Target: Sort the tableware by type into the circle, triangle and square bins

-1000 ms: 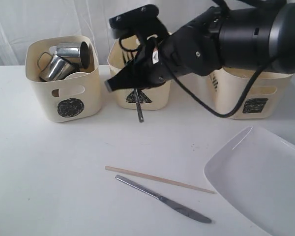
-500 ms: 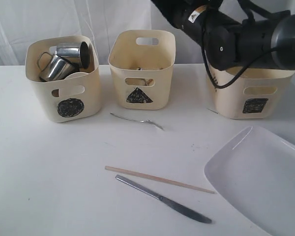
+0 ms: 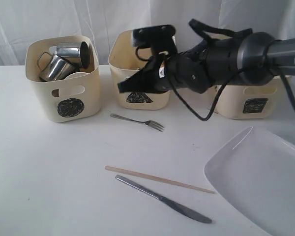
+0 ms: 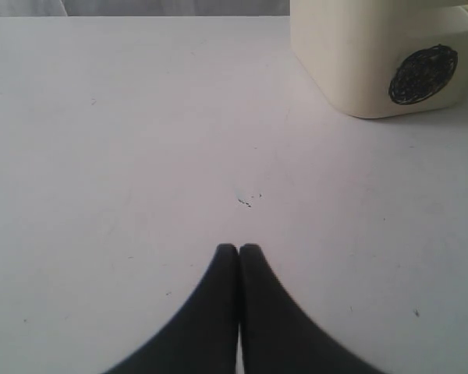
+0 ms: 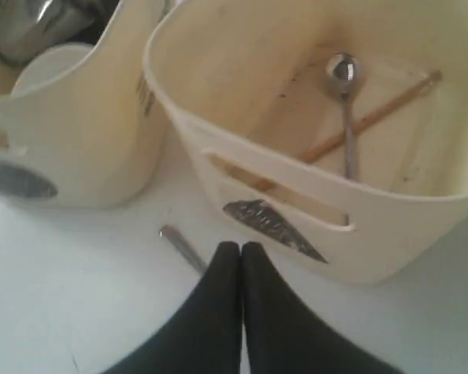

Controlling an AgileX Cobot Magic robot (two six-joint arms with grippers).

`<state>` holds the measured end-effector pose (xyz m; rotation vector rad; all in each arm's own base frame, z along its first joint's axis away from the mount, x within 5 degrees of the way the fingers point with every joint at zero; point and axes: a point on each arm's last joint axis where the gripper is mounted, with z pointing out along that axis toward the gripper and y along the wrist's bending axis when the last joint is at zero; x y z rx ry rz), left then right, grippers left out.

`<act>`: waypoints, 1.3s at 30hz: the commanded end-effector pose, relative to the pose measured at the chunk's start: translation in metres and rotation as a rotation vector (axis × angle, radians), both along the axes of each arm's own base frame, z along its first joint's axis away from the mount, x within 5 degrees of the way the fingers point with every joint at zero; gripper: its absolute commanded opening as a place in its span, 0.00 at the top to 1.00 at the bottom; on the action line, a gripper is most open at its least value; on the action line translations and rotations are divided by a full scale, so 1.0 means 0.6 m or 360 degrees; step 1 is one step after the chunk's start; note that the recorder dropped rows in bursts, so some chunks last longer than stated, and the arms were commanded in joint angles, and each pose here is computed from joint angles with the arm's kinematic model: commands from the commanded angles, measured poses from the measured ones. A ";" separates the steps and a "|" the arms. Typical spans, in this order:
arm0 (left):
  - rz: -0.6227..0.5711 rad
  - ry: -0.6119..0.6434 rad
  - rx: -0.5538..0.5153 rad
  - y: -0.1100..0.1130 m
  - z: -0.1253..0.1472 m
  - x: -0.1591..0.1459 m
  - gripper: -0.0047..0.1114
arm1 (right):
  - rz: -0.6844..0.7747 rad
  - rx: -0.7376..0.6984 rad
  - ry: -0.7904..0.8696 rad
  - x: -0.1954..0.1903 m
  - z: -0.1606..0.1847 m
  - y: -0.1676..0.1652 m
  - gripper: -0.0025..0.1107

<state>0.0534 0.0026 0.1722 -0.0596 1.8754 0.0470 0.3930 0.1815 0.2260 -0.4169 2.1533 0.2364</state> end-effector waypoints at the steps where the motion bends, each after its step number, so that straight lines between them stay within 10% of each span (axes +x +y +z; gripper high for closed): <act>1: -0.0009 -0.0008 -0.0006 -0.001 -0.001 0.000 0.96 | 0.0129 -0.0200 0.0128 0.000 -0.031 0.029 0.98; 7: -0.0009 -0.0008 -0.0006 -0.001 -0.001 0.000 0.96 | 0.0386 -0.0341 0.0752 0.027 -0.089 0.032 0.98; 15: -0.0009 -0.0008 -0.0006 -0.001 -0.001 0.000 0.96 | 0.0721 -0.0566 0.0562 0.049 -0.089 0.041 0.78; 21: -0.0009 -0.0008 -0.0006 -0.001 -0.001 0.000 0.96 | 0.0646 -0.0564 0.0479 0.059 -0.088 0.040 0.49; 39: -0.0009 -0.0008 -0.0006 -0.001 -0.001 0.000 0.96 | 0.0251 -0.0609 0.0622 0.080 -0.154 0.013 0.49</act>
